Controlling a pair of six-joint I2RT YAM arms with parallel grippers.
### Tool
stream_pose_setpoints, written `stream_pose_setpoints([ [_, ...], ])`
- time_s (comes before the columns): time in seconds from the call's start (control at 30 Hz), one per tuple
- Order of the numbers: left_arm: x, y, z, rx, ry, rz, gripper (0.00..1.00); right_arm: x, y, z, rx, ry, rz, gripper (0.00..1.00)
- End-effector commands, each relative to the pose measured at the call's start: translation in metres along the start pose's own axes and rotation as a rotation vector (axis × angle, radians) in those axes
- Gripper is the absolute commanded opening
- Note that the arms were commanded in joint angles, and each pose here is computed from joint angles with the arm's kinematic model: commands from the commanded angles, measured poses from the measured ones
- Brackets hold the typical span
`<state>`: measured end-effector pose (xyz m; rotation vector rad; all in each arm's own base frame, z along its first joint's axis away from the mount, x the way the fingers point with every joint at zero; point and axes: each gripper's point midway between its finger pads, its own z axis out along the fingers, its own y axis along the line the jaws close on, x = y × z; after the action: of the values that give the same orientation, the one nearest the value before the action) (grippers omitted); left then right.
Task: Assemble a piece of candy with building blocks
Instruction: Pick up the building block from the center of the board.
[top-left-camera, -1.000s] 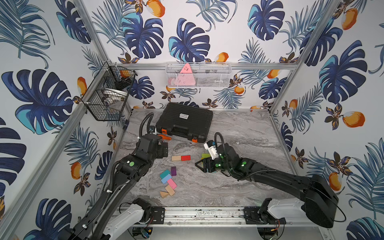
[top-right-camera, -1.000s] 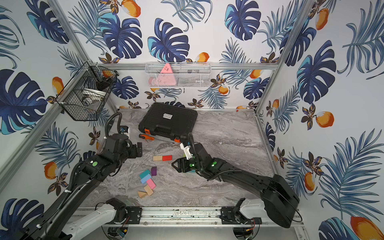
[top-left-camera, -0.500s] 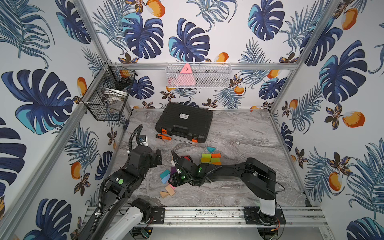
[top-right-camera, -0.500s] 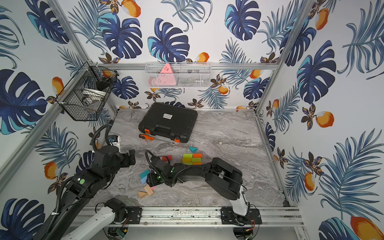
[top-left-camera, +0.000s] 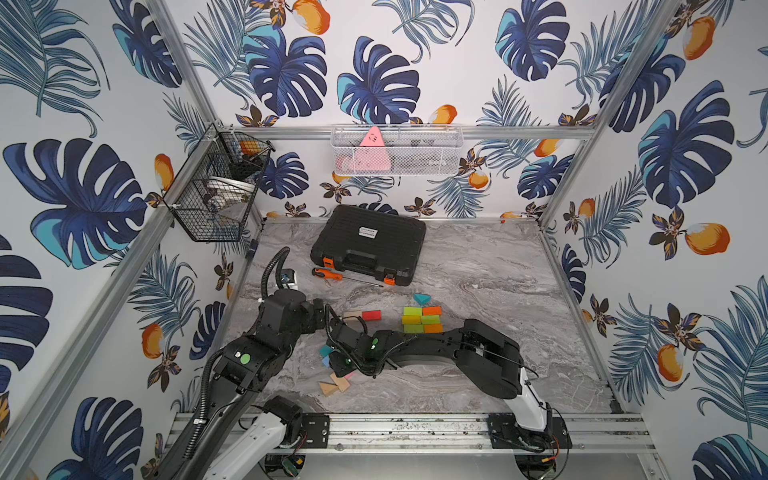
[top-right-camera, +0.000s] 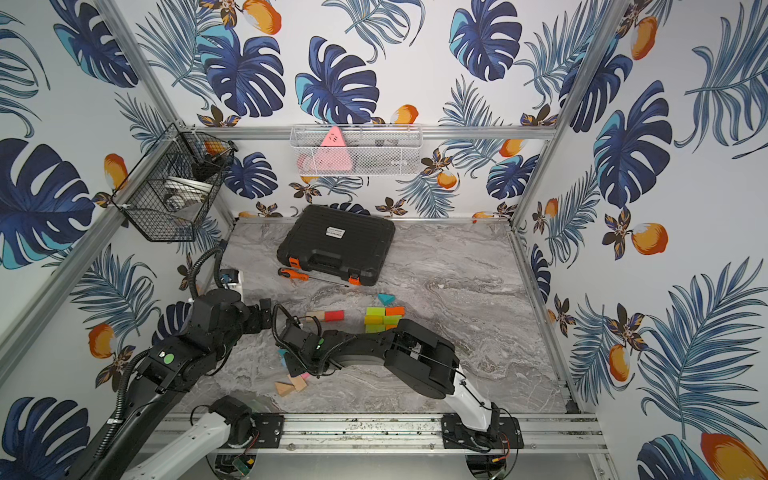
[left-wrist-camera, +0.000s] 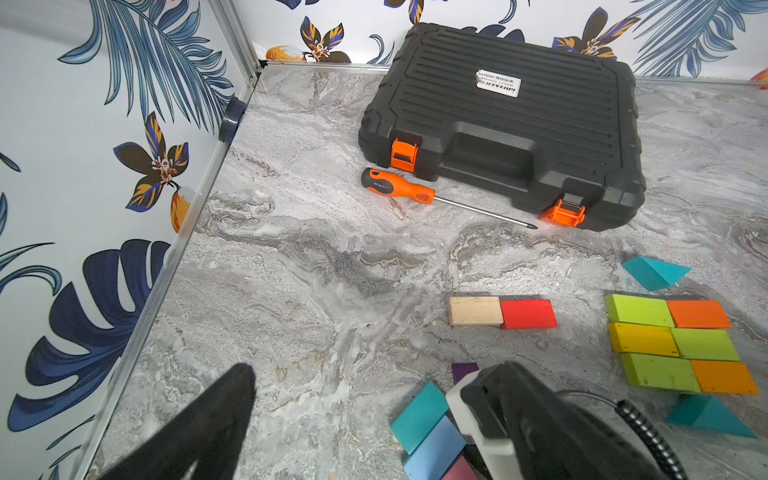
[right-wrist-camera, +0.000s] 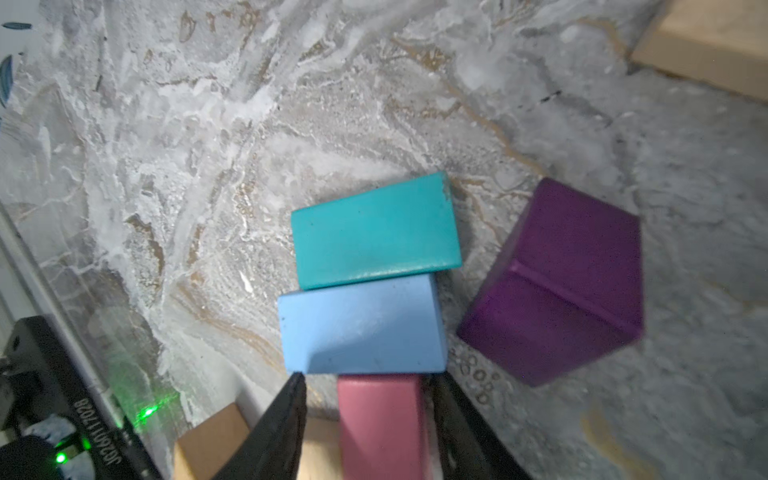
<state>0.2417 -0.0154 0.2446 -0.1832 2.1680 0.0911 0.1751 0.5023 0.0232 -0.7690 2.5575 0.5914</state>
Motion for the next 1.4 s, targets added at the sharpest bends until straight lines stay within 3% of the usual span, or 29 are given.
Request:
stream_pose_setpoints([
  [0.0,-0.002,-0.002,0.0,0.01,-0.007,-0.019,0.97,0.032,-0.038,-0.001,0.17,0.111,-0.069,0.46],
  [0.43,0.001,-0.003,0.004,0.004,0.013,-0.011,0.96,0.055,-0.065,-0.015,0.311,0.167,-0.22,0.41],
  [0.83,0.0,-0.003,0.004,0.0,0.014,-0.024,0.97,0.058,-0.063,-0.038,0.215,0.14,-0.35,0.44],
  [1.03,-0.002,0.0,0.002,-0.01,0.003,-0.026,0.97,0.051,-0.056,-0.035,0.148,0.128,-0.361,0.31],
  [1.37,-0.003,0.003,0.001,-0.024,-0.006,-0.025,0.97,0.0,-0.075,-0.053,-0.019,0.044,-0.387,0.16],
])
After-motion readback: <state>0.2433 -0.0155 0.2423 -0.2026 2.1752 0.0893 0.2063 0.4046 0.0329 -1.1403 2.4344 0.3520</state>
